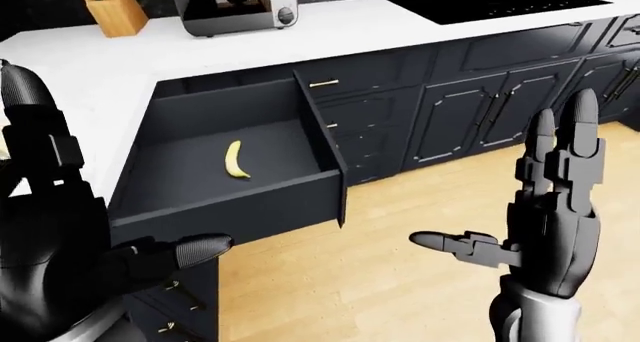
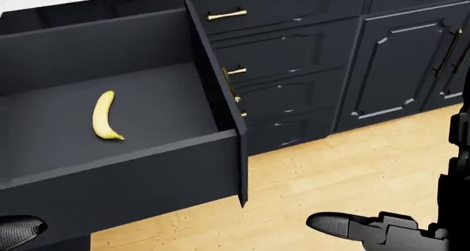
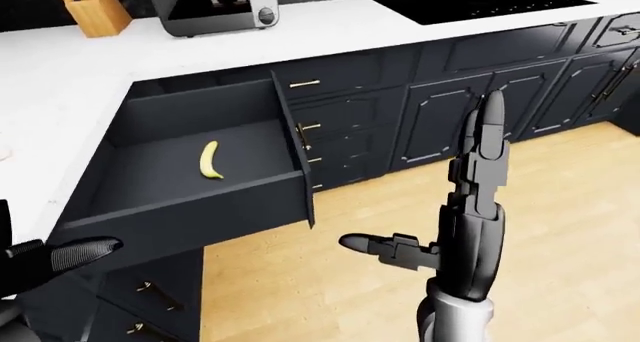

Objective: Close the right drawer.

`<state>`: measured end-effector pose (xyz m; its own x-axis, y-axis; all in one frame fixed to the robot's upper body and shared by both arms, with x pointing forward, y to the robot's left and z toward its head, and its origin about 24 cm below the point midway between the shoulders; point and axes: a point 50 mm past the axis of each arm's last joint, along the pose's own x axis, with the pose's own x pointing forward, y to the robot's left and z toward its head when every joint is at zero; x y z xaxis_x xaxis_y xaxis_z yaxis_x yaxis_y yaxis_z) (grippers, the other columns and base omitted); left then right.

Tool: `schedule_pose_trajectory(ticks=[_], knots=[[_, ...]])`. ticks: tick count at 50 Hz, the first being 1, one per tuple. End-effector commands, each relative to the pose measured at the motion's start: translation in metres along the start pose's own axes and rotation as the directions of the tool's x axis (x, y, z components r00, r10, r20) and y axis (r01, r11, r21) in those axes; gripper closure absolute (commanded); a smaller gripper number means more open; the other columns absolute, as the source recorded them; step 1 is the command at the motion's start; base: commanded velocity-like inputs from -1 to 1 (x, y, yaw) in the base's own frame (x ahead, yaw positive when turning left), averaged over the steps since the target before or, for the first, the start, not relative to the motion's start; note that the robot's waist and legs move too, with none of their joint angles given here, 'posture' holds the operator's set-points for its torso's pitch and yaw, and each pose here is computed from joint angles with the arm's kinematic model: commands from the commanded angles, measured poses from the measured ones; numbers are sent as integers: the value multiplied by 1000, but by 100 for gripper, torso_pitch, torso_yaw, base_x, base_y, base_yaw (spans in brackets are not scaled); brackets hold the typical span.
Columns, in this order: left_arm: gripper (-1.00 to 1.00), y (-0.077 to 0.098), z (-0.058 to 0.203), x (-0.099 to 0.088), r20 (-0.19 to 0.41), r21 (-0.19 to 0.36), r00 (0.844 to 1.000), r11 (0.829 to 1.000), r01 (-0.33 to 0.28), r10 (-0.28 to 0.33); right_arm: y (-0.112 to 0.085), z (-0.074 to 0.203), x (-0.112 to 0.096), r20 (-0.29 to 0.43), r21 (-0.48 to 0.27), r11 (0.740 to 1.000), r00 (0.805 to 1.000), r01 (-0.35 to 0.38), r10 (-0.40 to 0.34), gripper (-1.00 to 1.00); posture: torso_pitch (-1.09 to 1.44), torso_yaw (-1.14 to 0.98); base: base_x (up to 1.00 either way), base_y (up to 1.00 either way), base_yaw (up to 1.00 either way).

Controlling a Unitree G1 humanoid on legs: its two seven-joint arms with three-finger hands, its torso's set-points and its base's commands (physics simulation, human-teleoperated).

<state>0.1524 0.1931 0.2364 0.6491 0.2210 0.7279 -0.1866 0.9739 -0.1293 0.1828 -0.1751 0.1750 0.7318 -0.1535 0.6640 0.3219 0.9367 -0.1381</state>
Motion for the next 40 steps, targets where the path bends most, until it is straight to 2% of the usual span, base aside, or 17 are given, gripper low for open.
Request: schedule_pose_trajectory(ticks=[1, 11, 18, 19, 22, 40], knots=[[-100, 0, 8, 1, 55, 0, 998, 1000, 6, -6, 0, 12, 3, 74, 14, 1000, 997, 5, -6, -100, 0, 0, 20, 26, 0], [-100, 0, 8, 1, 55, 0, 998, 1000, 4, -4, 0, 17, 2, 92, 29, 1000, 996, 2, -4, -100, 0, 0, 20, 15, 11], [-100, 1, 8, 0, 53, 2, 999, 1000, 2, -2, -1, 13, 2, 84, 39, 999, 996, 4, -7, -100, 0, 0, 19, 0, 52], [-100, 1, 8, 0, 53, 2, 999, 1000, 3, -3, 0, 11, 2, 71, 8, 1000, 997, 15, -16, -100, 0, 0, 5, 0, 0], [-100, 0, 7, 0, 52, 3, 999, 1000, 4, -4, 2, 13, 0, 88, 16, 1000, 996, -16, 15, -100, 0, 0, 1, 0, 0], [-100, 0, 7, 1, 53, 1, 999, 1000, 5, -5, 2, 14, 0, 95, 30, 999, 995, -25, 22, -100, 0, 0, 1, 0, 0]])
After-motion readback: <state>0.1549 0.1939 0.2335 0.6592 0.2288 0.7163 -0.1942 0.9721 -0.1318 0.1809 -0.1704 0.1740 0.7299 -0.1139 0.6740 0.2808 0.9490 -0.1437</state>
